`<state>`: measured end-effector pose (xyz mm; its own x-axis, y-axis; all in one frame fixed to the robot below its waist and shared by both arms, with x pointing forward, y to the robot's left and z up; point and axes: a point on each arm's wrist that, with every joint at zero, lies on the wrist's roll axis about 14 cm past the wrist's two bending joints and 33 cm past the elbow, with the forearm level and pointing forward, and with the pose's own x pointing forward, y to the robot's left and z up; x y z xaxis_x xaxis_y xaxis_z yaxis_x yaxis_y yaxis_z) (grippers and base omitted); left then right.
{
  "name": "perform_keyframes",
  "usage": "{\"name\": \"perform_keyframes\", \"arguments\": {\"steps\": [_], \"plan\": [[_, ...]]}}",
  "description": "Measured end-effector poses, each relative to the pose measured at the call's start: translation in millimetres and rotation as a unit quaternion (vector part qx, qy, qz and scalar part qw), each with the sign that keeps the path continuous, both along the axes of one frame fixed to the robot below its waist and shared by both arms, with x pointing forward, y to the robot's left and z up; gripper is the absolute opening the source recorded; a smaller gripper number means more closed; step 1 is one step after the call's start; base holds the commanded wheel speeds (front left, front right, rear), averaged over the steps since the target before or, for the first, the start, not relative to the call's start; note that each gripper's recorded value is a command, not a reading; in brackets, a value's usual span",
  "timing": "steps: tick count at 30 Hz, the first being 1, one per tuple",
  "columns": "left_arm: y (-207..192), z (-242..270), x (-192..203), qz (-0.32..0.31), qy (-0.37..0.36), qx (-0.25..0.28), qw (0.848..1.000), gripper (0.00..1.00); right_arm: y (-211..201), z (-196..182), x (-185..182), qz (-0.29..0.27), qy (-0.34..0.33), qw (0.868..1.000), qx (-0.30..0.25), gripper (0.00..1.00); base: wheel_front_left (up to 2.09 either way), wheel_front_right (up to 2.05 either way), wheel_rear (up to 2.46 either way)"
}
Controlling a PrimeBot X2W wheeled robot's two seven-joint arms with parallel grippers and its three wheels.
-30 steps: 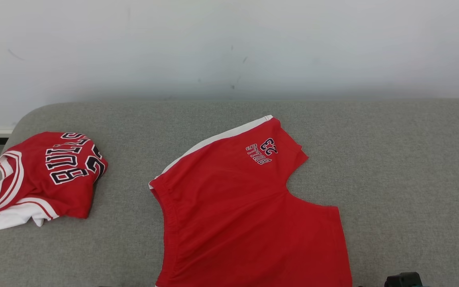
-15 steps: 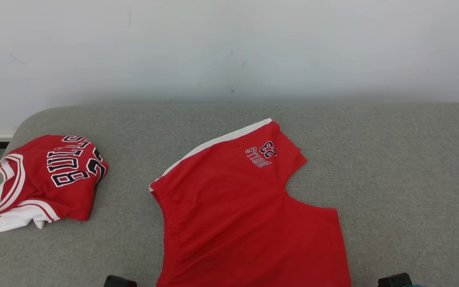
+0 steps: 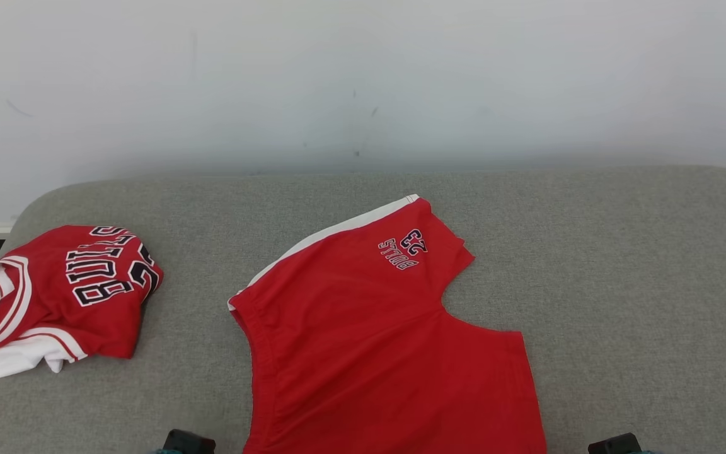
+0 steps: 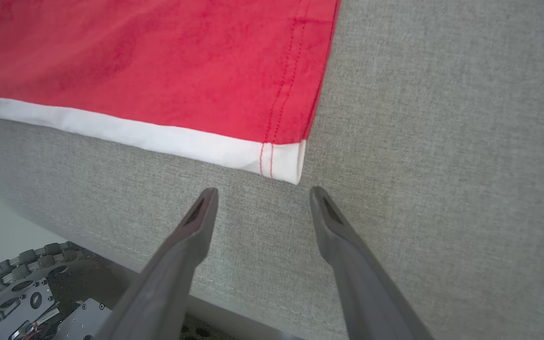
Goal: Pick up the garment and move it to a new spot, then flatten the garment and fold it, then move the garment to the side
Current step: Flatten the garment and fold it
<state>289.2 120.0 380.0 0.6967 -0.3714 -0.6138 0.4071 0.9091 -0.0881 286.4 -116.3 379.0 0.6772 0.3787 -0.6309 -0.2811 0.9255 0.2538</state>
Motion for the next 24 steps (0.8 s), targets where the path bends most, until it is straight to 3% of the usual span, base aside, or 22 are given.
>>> {"name": "perform_keyframes", "arguments": {"steps": [14,15,16,17,19,24], "plan": [[-7,5,15,-0.008,-0.028,0.000,1.000,1.00,1,-7,8,-0.002,0.009,1.000,-0.010,1.00,0.00,0.00,0.00],[-7,5,16,-0.009,-0.030,0.000,1.000,0.88,2,-7,10,-0.002,0.008,1.000,-0.010,1.00,0.00,0.00,0.00],[-7,6,18,-0.008,-0.035,-0.003,0.999,0.45,3,-7,12,0.000,0.006,1.000,-0.010,0.95,0.00,0.00,0.00],[-7,6,18,-0.007,-0.036,-0.003,0.999,0.00,5,-5,14,0.001,0.004,1.000,-0.008,0.73,0.00,0.00,0.00],[-7,3,16,-0.009,-0.034,0.000,0.999,0.00,11,-3,18,0.004,0.000,1.000,-0.002,0.00,0.00,0.00,0.00],[-7,0,15,0.000,-0.032,-0.010,0.999,0.00,16,-4,19,0.007,-0.002,1.000,0.004,0.00,0.00,0.00,0.00]]}}
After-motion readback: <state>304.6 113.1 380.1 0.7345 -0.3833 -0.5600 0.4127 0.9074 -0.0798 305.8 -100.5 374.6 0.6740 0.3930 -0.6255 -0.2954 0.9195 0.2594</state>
